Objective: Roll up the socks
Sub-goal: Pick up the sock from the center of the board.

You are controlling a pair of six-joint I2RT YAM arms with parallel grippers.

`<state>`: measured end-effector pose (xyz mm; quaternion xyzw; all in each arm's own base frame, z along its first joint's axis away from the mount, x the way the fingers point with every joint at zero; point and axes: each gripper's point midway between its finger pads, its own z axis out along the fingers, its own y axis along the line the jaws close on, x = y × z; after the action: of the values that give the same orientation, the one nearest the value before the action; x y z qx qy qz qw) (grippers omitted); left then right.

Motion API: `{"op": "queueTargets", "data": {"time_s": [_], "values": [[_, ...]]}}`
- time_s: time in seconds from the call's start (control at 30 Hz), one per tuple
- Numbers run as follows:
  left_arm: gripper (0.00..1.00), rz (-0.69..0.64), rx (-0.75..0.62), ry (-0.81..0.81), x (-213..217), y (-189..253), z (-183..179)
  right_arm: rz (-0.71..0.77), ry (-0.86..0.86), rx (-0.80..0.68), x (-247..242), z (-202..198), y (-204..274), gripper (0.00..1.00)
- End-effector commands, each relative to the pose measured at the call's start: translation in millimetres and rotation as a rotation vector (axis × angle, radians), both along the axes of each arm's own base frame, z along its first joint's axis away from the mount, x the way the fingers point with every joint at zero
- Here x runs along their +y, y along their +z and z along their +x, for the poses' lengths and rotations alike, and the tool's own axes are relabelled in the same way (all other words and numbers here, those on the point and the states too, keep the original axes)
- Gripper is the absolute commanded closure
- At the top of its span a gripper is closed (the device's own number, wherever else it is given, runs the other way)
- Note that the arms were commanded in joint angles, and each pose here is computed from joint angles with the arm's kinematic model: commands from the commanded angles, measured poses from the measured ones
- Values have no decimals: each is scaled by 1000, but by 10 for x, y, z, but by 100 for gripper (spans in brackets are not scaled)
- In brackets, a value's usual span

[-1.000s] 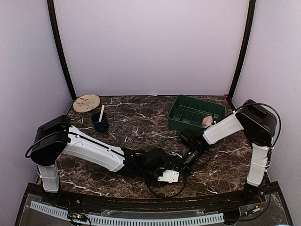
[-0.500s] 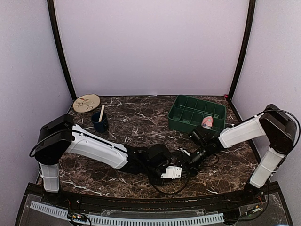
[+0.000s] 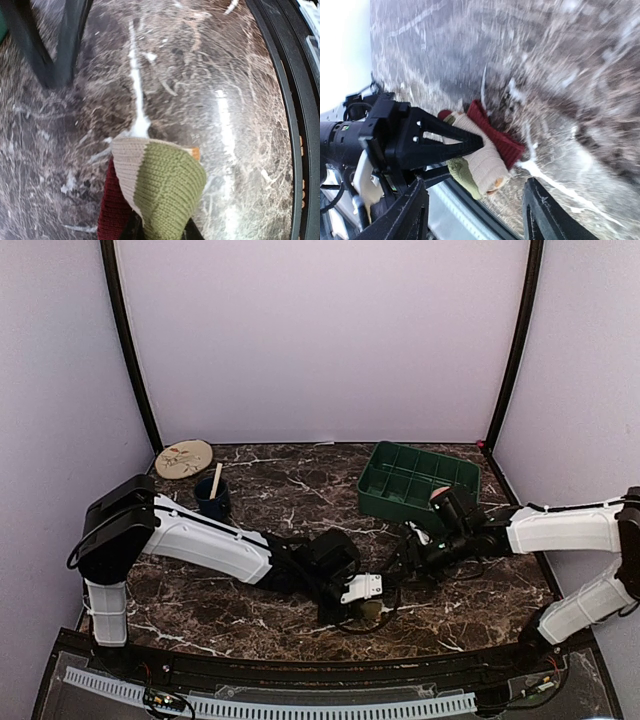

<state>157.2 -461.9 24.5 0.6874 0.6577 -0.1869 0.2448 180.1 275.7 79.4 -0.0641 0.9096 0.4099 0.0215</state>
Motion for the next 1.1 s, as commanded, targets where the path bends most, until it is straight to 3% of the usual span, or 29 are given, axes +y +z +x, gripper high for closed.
{"op": "queueTargets", "data": {"time_s": [0.0,0.2,0.4,0.77,0.93,1.07], "values": [[100,209,171,118,513,-386,-61,-87,-154,-134,-221,253,64,41],[100,231,208,159,510,-311,-36,-104,-261,-263,-372,424,320,41],[100,147,231,248,316,192,199,-131,-364,-364,-550,549,532,43],[100,-211,352,593,-80,1610,1607,-260,-638,-514,-1102,752,965,55],[100,-330,478,765,-122,1704,2148,-311,-725,-617,-1305,860,1211,61],[100,-414,532,846,-246,1729,2365,-446,-728,-723,-1415,1060,1327,63]]}}
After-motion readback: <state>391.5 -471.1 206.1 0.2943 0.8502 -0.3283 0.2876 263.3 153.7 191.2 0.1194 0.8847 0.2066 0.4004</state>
